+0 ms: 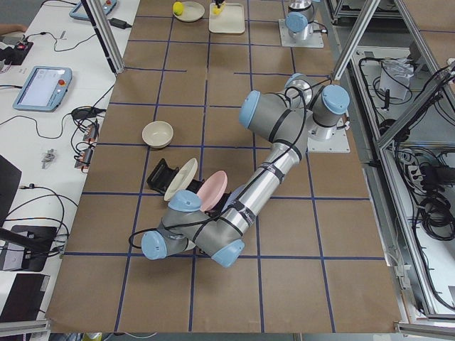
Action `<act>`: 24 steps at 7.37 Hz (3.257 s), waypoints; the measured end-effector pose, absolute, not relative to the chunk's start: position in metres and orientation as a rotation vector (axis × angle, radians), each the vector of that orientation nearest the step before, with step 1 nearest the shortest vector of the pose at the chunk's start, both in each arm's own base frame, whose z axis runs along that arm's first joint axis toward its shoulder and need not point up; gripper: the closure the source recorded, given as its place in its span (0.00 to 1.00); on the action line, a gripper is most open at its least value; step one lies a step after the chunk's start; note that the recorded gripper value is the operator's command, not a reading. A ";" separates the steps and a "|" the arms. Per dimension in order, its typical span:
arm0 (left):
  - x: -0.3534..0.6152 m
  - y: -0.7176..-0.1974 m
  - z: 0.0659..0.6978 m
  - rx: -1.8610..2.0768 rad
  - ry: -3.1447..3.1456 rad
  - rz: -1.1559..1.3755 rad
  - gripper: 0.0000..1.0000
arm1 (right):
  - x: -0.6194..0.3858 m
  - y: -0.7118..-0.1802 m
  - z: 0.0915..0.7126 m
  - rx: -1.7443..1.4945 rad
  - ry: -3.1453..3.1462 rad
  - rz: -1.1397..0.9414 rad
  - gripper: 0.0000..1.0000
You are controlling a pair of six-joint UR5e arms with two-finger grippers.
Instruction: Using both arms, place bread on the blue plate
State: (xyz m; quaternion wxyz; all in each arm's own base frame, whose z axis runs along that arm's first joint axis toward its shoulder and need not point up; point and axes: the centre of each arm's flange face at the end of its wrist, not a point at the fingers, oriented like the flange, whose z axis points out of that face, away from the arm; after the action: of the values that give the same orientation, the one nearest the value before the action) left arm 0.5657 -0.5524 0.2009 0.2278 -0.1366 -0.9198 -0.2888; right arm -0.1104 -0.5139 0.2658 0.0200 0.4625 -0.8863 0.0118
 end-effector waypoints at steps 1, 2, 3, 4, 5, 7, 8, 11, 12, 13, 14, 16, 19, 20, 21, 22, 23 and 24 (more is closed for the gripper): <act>0.566 -0.552 0.200 -0.380 -2.528 -0.806 0.31 | -0.108 -0.526 0.292 1.416 -2.763 0.031 0.92; 0.566 -0.551 0.199 -0.384 -2.524 -0.818 0.34 | -0.105 -0.538 0.317 1.396 -2.771 0.015 0.92; 0.566 -0.550 0.199 -0.388 -2.521 -0.830 0.35 | -0.101 -0.548 0.344 1.384 -2.777 -0.018 0.93; 0.566 -0.549 0.199 -0.390 -2.519 -0.837 0.37 | -0.097 -0.556 0.371 1.386 -2.781 -0.038 0.95; 0.566 -0.549 0.199 -0.391 -2.515 -0.841 0.37 | -0.090 -0.562 0.394 1.393 -2.778 -0.029 0.94; 0.565 -0.548 0.198 -0.395 -2.502 -0.851 0.36 | -0.055 -0.566 0.425 1.443 -2.735 0.021 0.93; 0.564 -0.547 0.196 -0.397 -2.493 -0.862 0.37 | -0.035 -0.563 0.438 1.472 -2.706 0.048 0.92; 0.566 -0.547 0.178 -0.399 -2.460 -0.882 0.59 | -0.005 -0.546 0.470 1.520 -2.688 0.142 0.91; 0.566 -0.547 0.176 -0.398 -2.455 -0.885 0.63 | 0.005 -0.539 0.479 1.530 -2.693 0.166 0.91; 0.565 -0.547 0.176 -0.394 -2.452 -0.889 0.69 | 0.017 -0.534 0.482 1.528 -2.704 0.165 0.90; 0.565 -0.546 0.177 -0.388 -2.450 -0.893 0.71 | 0.030 -0.531 0.485 1.517 -2.716 0.157 0.90; 0.564 -0.546 0.179 -0.380 -2.446 -0.898 0.72 | 0.041 -0.525 0.487 1.512 -2.723 0.146 0.89; 0.563 -0.545 0.189 -0.371 -2.432 -0.907 0.80 | 0.044 -0.523 0.486 1.512 -2.736 0.128 0.89; 0.562 -0.544 0.194 -0.371 -2.426 -0.909 0.87 | 0.044 -0.522 0.486 1.513 -2.738 0.124 0.89; 0.562 -0.544 0.197 -0.372 -2.425 -0.910 0.92 | 0.045 -0.522 0.485 1.514 -2.740 0.123 0.89; 0.563 -0.544 0.199 -0.373 -2.428 -0.909 0.92 | 0.045 -0.523 0.485 1.516 -2.742 0.122 0.89; 0.563 -0.545 0.202 -0.374 -2.429 -0.907 0.92 | 0.045 -0.523 0.484 1.517 -2.744 0.121 0.89; 0.563 -0.544 0.206 -0.374 -2.426 -0.907 0.92 | 0.045 -0.523 0.483 1.520 -2.746 0.120 0.89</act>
State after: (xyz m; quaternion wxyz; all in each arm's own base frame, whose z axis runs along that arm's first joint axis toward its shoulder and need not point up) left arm 0.5629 -0.5440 0.2056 0.2595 -0.1379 -0.8953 -0.3348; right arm 0.0449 -0.5226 0.4834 0.0005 0.4839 -0.8743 0.0381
